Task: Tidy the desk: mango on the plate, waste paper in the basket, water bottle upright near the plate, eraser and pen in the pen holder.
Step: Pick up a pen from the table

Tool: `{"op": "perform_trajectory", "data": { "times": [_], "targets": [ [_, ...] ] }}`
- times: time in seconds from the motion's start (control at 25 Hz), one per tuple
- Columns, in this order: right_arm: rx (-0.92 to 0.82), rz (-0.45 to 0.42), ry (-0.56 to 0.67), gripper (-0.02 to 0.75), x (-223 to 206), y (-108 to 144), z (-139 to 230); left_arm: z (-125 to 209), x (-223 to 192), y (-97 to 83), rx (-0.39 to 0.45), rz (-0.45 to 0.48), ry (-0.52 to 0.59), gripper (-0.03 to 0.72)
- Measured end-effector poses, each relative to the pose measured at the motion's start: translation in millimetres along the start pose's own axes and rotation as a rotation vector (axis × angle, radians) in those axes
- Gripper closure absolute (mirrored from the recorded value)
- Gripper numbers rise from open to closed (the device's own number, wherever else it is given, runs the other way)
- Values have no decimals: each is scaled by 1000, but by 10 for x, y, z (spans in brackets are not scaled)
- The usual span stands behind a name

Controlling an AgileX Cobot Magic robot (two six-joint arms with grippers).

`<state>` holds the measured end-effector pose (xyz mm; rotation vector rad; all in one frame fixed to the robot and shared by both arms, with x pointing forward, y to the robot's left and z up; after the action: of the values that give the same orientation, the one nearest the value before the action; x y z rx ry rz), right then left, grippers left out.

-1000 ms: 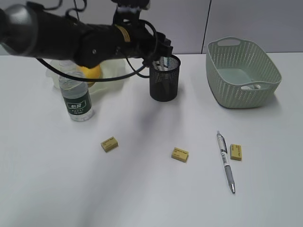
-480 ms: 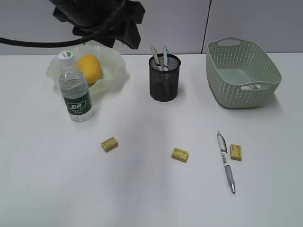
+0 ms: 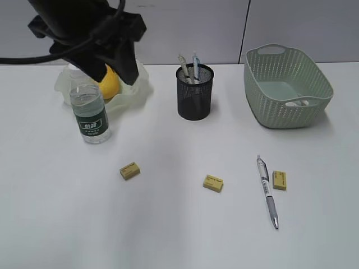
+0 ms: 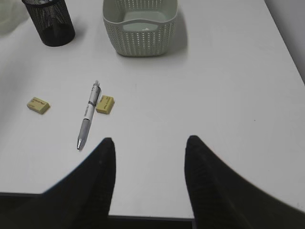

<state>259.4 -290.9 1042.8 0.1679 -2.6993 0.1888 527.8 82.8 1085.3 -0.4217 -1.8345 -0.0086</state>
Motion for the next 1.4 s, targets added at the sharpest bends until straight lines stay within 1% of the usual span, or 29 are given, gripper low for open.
{"op": "perform_trajectory", "data": {
  "times": [0.12, 0.24, 0.36, 0.48, 0.56, 0.64, 0.68, 0.84, 0.92, 1.0, 1.12, 1.16, 1.28, 1.4],
  "targets": [
    [0, 0, 0, 353, 0, 0, 0, -105, 69, 214, 63, -13, -23, 249],
    [0, 0, 0, 353, 0, 0, 0, -221, 127, 629, 160, -71, -53, 249],
    [0, 0, 0, 353, 0, 0, 0, -293, 208, 1111, 261, -152, -86, 249],
    [0, 0, 0, 353, 0, 0, 0, -308, 275, 1494, 349, -203, -102, 249],
    [0, 0, 0, 353, 0, 0, 0, -305, 283, 1681, 381, -221, -99, 249],
    [0, 0, 0, 353, 0, 0, 0, -300, 283, 1813, 405, -238, -96, 249],
    [0, 0, 0, 353, 0, 0, 0, -298, 282, 1843, 407, -245, -95, 249],
    [0, 0, 0, 353, 0, 0, 0, -294, 285, 1866, 381, -259, -92, 247],
    [0, 0, 0, 353, 0, 0, 0, -255, 264, 1867, 367, -260, -79, 232],
    [0, 0, 0, 353, 0, 0, 0, -135, 206, 1869, 363, -263, -44, 187],
    [0, 0, 0, 353, 0, 0, 0, 58, 155, 1861, 365, -265, -20, 89],
    [0, 0, 0, 353, 0, 0, 0, 127, 153, 1854, 365, -266, -12, 76],
    [0, 0, 0, 353, 0, 0, 0, 324, 196, 1826, 365, -271, -2, 66],
    [0, 0, 0, 353, 0, 0, 0, 516, 328, 1773, 361, -270, -27, 78]
  ]
}}
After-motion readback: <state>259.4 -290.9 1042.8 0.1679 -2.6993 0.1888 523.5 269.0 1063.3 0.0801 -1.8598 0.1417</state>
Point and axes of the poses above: a point on each arm's last joint axis where the gripper is mounted, x pointing back along that axis away from the gripper, y along the wrist's bending axis when the last joint is at zero, z = x × y, the point moved 3 cm from there along -x, pointing out along that axis toward the gripper, and after that the axes turned 8 degrees about x, right-handed, at the moved point
